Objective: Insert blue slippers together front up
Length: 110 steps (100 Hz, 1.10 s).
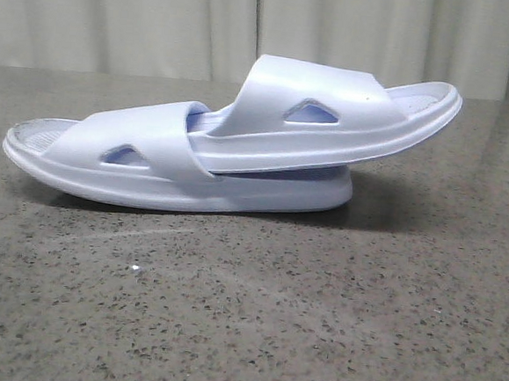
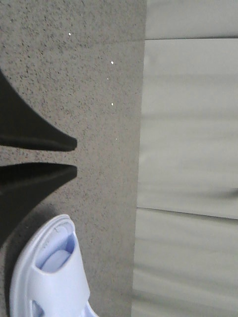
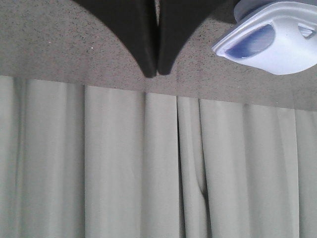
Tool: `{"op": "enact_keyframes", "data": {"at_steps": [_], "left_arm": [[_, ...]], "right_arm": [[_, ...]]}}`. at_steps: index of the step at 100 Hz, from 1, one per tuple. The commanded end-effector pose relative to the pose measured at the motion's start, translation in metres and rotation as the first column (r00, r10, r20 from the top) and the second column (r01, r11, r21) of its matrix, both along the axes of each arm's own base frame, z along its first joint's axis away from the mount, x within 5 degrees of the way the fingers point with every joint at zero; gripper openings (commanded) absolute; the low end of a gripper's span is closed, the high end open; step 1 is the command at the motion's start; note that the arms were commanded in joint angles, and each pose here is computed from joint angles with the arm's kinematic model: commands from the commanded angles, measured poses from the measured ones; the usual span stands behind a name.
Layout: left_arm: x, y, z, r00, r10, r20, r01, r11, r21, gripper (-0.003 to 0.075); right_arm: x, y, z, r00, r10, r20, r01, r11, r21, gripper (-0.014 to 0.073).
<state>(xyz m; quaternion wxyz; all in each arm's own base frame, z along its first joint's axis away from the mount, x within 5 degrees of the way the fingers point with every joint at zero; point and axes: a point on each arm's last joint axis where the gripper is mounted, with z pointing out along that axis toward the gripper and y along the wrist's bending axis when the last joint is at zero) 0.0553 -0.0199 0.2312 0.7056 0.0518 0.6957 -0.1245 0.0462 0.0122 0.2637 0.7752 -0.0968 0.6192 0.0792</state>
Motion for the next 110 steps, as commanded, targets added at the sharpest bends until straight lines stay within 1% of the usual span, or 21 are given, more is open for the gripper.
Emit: {"op": "enact_keyframes", "data": {"at_steps": [1, 2, 3, 8, 9, 10, 15, 16, 17, 21, 33, 46, 57, 75, 87, 110], "left_arm": [[0.000, 0.004, 0.006, 0.999, 0.045, -0.004, -0.045, 0.999, -0.013, 0.0016], [0.000, 0.005, 0.006, 0.999, 0.051, -0.004, -0.050, 0.999, 0.010, 0.0016], [0.000, 0.005, 0.006, 0.999, 0.053, -0.011, -0.053, 0.999, -0.013, 0.0016], [0.000, 0.007, 0.004, 0.997, 0.072, -0.026, -0.073, 0.997, -0.017, 0.0016], [0.000, 0.007, 0.004, 0.997, 0.079, -0.024, -0.079, 0.997, 0.004, 0.0016], [0.000, 0.008, 0.004, 0.996, 0.081, -0.032, -0.082, 0.996, -0.018, 0.0016], [0.000, 0.010, 0.003, 0.994, 0.102, -0.044, -0.103, 0.995, -0.019, 0.0016], [0.000, 0.010, 0.002, 0.993, 0.108, -0.041, -0.108, 0.994, -0.001, 0.0016], [0.000, 0.010, 0.002, 0.993, 0.110, -0.047, -0.111, 0.994, -0.019, 0.0016], [0.000, 0.012, 0.002, 0.991, 0.125, -0.050, -0.126, 0.992, -0.013, 0.0016], [0.001, 0.014, 0.004, 0.988, 0.152, -0.021, -0.152, 0.988, 0.026, 0.0016], [0.001, 0.015, 0.006, 0.987, 0.160, 0.010, -0.160, 0.985, 0.061, 0.0016], [0.001, 0.015, 0.003, 0.987, 0.160, 0.015, -0.161, 0.985, 0.060, 0.0016], [0.004, 0.015, -0.009, 0.981, 0.166, 0.098, -0.171, 0.985, 0.036, 0.0016], [0.005, 0.015, -0.017, 0.981, 0.167, 0.094, -0.171, 0.985, 0.037, 0.0016], [0.005, 0.015, -0.015, 0.979, 0.167, 0.114, -0.173, 0.984, 0.041, 0.0016]], "right_arm": [[-0.001, -0.004, 0.010, 0.998, -0.040, 0.040, 0.040, 0.999, 0.005, -0.0107], [-0.001, -0.004, 0.010, 0.998, -0.040, 0.040, 0.040, 0.999, 0.005, -0.0107], [-0.001, -0.004, 0.010, 0.998, -0.040, 0.040, 0.040, 0.999, 0.005, -0.0107], [-0.001, -0.004, 0.010, 0.998, -0.040, 0.040, 0.040, 0.999, 0.005, -0.0107], [-0.001, -0.004, 0.010, 0.998, -0.040, 0.040, 0.040, 0.999, 0.005, -0.0107], [-0.001, -0.004, 0.010, 0.998, -0.040, 0.040, 0.040, 0.999, 0.005, -0.0107], [-0.001, -0.004, 0.010, 0.998, -0.040, 0.040, 0.040, 0.999, 0.005, -0.0107], [-0.001, -0.004, 0.010, 0.998, -0.040, 0.040, 0.040, 0.999, 0.005, -0.0107], [-0.001, -0.004, 0.010, 0.998, -0.040, 0.040, 0.040, 0.999, 0.005, -0.0107], [-0.001, -0.004, 0.010, 0.998, -0.040, 0.040, 0.040, 0.999, 0.005, -0.0107], [-0.001, -0.004, 0.010, 0.998, -0.040, 0.040, 0.040, 0.999, 0.005, -0.0107], [-0.001, -0.004, 0.010, 0.998, -0.040, 0.040, 0.040, 0.999, 0.005, -0.0107], [-0.001, -0.004, 0.010, 0.998, -0.040, 0.040, 0.040, 0.999, 0.005, -0.0107], [-0.001, -0.004, 0.010, 0.998, -0.040, 0.040, 0.040, 0.999, 0.005, -0.0107], [-0.001, -0.004, 0.010, 0.998, -0.040, 0.040, 0.040, 0.999, 0.005, -0.0107], [-0.001, -0.004, 0.010, 0.998, -0.040, 0.040, 0.040, 0.999, 0.005, -0.0107]]}}
